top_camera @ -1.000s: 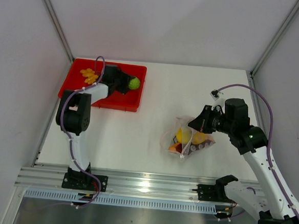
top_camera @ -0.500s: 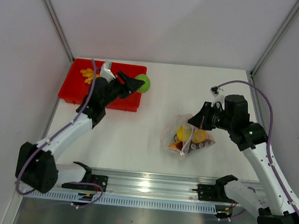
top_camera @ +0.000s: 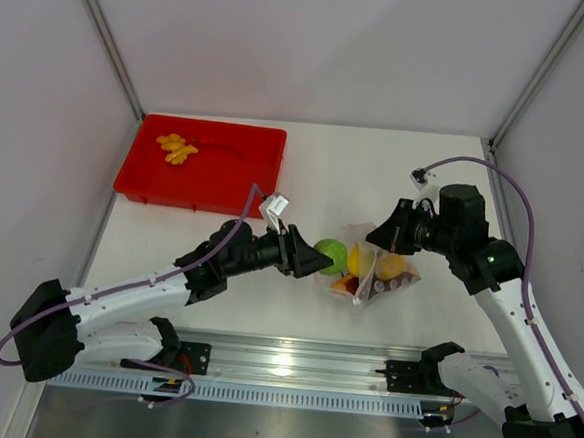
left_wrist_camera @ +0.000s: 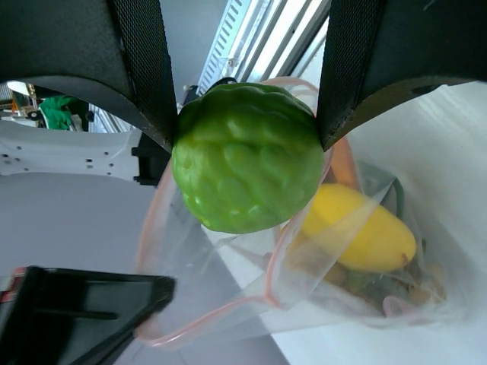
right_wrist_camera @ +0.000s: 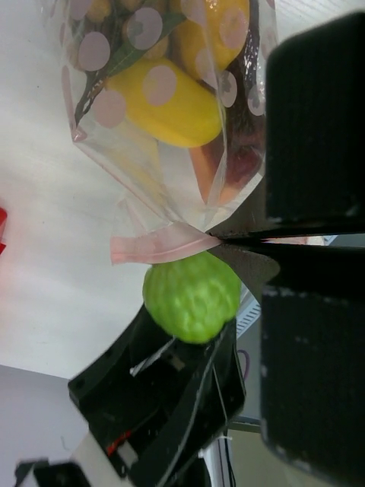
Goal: Place the food in the zip-top bag and seal the zipper
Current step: Place the fake fruit in the zipper food storage bag.
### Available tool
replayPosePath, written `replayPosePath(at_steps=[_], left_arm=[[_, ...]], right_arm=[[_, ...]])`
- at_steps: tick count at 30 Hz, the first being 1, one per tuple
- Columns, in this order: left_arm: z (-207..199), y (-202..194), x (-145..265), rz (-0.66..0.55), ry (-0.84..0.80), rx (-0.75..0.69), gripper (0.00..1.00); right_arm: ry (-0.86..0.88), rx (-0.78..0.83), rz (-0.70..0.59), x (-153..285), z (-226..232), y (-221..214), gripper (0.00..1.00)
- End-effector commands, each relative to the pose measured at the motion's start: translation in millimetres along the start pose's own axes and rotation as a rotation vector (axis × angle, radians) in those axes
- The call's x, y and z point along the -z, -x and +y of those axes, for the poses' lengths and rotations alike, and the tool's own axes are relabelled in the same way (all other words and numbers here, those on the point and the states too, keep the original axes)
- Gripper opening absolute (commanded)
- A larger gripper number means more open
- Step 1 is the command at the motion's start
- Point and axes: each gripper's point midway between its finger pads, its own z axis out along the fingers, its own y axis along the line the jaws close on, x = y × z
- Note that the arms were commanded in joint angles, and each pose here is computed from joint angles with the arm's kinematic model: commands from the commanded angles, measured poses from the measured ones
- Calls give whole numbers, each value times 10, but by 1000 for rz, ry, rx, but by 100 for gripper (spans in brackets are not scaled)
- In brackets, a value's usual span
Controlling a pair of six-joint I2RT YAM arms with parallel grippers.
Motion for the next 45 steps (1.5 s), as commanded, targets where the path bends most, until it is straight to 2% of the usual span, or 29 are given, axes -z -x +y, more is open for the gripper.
replayPosePath(at_steps=[1, 10, 13, 15, 16, 17, 26, 28, 29, 31, 35, 40, 45], left_arm=[[14, 7, -145, -34, -1, -16, 1], [45, -126, -559, 69, 46, 5, 2], [-50, -99, -661, 75, -2, 0, 51], [-127, -65, -676, 64, -36, -17, 69], [-146, -49, -671, 59, -39, -23, 88], [-169, -33, -666, 55, -43, -29, 99], [-162, 20, -378, 27, 2, -83, 100], [-91, 4, -273, 21, 51, -113, 99], [-182, 61, -176, -1, 47, -128, 99], [-52, 60, -49, -9, 134, -159, 99], [79, 58, 169, -40, 208, -170, 100], [212, -90, 204, -16, 243, -126, 97], [186, -189, 62, 31, 230, -80, 87]], right_arm=[[87, 26, -71, 169, 281, 201, 0], [111, 34, -78, 213, 379, 236, 0], [105, 33, -78, 210, 375, 249, 0], [105, 35, -83, 224, 386, 266, 0], [105, 38, -81, 228, 387, 258, 0], [104, 37, -83, 231, 389, 263, 0], [103, 41, -94, 268, 411, 301, 0], [104, 45, -93, 288, 429, 312, 0], [102, 43, -92, 294, 428, 310, 0], [106, 47, -96, 318, 448, 322, 0], [116, 45, -98, 350, 483, 326, 0], [121, 42, -88, 350, 489, 300, 0], [127, 41, -89, 363, 505, 299, 0]])
